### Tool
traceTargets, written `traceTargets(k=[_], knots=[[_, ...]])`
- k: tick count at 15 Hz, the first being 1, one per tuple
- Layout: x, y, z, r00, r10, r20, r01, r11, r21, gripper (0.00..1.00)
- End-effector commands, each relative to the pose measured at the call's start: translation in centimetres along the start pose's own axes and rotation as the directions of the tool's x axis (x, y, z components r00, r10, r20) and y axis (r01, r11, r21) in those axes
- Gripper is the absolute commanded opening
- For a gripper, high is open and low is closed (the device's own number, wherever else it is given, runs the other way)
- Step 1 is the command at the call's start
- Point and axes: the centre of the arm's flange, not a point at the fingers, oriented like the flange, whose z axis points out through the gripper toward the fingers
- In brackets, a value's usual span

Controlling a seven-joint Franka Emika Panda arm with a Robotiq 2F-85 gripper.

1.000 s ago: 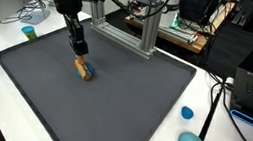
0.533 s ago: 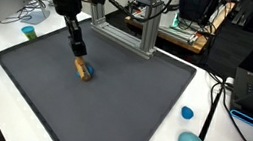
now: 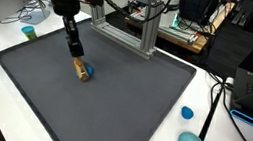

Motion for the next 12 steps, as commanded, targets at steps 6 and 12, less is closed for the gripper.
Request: traceTargets(k=[6,12], knots=[[0.6,0.3,5.7,0.994,-0.051,-0.097,0.045,0.997,-0.060,0.22],[1.2,0.6,4.3,0.982,-0.036,-0.186,0.035,0.999,-0.006,0.22]])
